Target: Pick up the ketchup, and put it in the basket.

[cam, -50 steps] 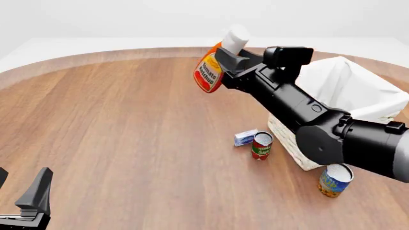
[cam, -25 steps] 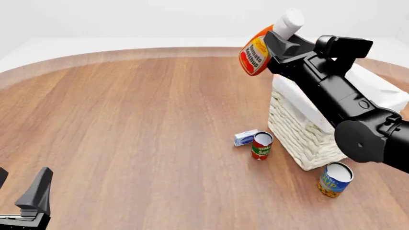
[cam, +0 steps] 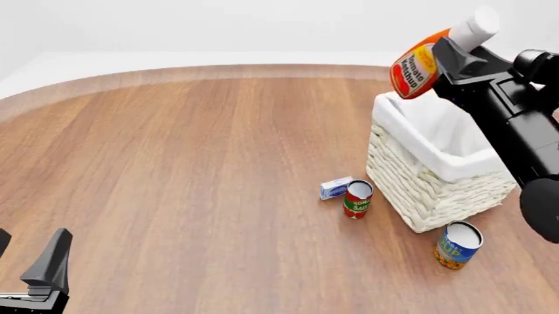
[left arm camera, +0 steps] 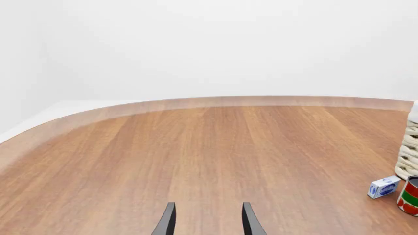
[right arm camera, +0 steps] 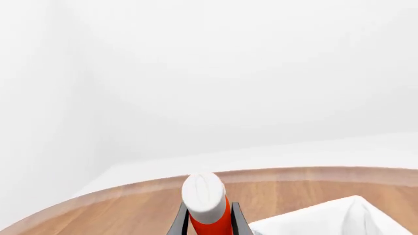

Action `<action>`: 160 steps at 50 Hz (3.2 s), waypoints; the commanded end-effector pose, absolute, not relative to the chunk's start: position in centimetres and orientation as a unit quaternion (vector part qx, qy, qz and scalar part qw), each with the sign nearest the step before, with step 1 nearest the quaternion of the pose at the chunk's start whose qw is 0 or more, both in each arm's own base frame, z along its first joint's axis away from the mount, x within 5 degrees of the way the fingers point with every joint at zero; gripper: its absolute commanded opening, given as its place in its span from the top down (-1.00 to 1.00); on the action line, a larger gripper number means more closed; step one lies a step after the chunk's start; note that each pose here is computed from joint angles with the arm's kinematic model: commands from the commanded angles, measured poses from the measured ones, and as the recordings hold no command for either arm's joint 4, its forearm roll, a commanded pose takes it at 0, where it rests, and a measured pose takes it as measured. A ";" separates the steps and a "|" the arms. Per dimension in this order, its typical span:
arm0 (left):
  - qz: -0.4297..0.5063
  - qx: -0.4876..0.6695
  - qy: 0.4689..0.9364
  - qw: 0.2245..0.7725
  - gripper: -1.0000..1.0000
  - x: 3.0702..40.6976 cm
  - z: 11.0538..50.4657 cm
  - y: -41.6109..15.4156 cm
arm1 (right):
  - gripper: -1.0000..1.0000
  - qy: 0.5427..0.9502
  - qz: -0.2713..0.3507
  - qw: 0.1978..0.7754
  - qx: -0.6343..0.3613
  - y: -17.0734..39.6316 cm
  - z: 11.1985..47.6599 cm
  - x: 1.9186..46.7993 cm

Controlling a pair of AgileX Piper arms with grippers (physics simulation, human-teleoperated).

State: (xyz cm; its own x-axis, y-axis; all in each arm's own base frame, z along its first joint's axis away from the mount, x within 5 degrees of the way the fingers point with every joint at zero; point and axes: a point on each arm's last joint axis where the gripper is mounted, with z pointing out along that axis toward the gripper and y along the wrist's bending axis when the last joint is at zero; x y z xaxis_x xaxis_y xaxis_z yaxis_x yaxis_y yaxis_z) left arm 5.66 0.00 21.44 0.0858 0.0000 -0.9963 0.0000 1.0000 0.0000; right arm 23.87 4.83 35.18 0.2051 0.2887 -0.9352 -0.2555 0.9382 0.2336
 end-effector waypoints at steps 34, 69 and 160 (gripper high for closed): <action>0.000 0.000 0.676 0.737 -1.00 5.7 21.4 0.0 | 1.00 0.631 0.070 0.769 0.072 -0.5 33.8 21.8; 0.000 0.000 0.676 0.737 -1.00 5.7 21.4 0.0 | 1.00 0.682 0.036 0.730 0.029 0.2 32.5 26.6; 0.000 0.000 0.676 0.737 -1.00 5.7 21.4 0.0 | -1.00 0.732 0.004 0.680 0.036 -1.3 28.9 29.2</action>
State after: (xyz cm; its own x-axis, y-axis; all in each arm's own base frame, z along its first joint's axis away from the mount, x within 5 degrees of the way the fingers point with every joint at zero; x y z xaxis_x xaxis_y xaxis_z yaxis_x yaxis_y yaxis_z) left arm 5.66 0.00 21.44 0.0858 0.0000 -0.9963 0.0000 1.0000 0.0000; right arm 28.97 -1.47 29.19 -0.0680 0.0537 -0.9962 0.0542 0.9973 0.0500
